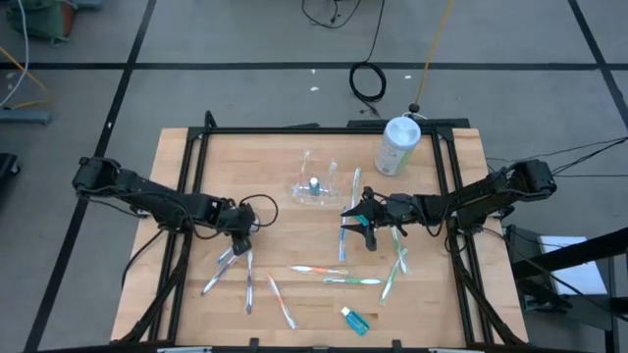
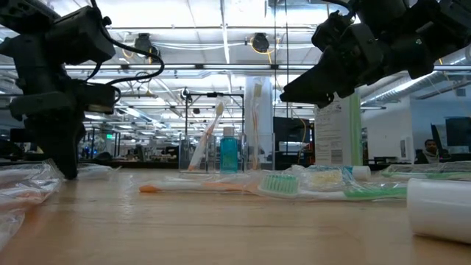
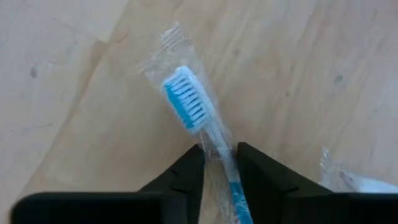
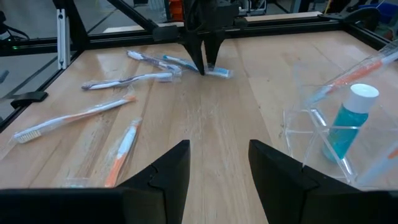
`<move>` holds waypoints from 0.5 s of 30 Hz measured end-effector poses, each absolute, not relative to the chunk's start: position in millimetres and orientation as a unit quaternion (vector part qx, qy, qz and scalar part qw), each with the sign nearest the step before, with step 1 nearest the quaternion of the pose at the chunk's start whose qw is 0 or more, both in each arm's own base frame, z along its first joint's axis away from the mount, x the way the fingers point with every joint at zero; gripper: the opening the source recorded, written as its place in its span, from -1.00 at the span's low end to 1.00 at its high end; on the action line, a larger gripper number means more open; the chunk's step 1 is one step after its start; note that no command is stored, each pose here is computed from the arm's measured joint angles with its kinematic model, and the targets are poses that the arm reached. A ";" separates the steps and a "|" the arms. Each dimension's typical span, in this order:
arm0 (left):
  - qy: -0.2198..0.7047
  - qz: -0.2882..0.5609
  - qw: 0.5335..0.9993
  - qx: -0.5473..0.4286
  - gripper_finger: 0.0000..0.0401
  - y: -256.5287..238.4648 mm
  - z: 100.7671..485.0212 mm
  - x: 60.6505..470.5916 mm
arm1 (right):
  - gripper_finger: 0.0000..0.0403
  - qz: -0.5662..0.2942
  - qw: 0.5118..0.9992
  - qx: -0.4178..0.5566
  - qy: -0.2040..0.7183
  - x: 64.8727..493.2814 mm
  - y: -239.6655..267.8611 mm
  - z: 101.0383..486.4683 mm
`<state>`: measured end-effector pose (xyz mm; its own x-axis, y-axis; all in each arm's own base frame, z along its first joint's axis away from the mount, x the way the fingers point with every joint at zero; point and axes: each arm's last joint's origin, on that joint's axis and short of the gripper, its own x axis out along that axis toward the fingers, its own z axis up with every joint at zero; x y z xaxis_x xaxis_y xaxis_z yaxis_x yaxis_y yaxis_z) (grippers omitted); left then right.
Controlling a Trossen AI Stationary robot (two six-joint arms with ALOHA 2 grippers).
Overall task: Pick & Place toothbrushing station
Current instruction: Put the left blue toothbrush into the transparent organizer
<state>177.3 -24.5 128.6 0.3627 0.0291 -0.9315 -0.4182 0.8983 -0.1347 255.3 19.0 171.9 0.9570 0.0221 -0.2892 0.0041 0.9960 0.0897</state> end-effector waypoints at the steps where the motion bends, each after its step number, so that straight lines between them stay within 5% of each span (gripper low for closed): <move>1: 0.546 0.142 0.806 -0.180 -0.58 -24.4 128.6 177.3 | -0.23 0.005 0.988 0.045 0.147 255.3 19.0 171.9; 9: 0.530 0.163 0.815 -0.168 -0.94 -23.1 129.4 179.1 | -0.23 0.004 0.988 0.045 0.147 255.3 19.0 171.9; 15: 0.505 0.170 0.830 -0.166 -0.90 -22.5 130.5 183.6 | -0.23 0.004 0.988 0.045 0.147 255.3 19.0 171.9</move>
<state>183.6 -22.5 130.5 0.4316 0.1148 -0.8947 -0.4501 0.8870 -0.1033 255.3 19.0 171.9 0.9570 0.0220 -0.2892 0.0043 0.9959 0.0901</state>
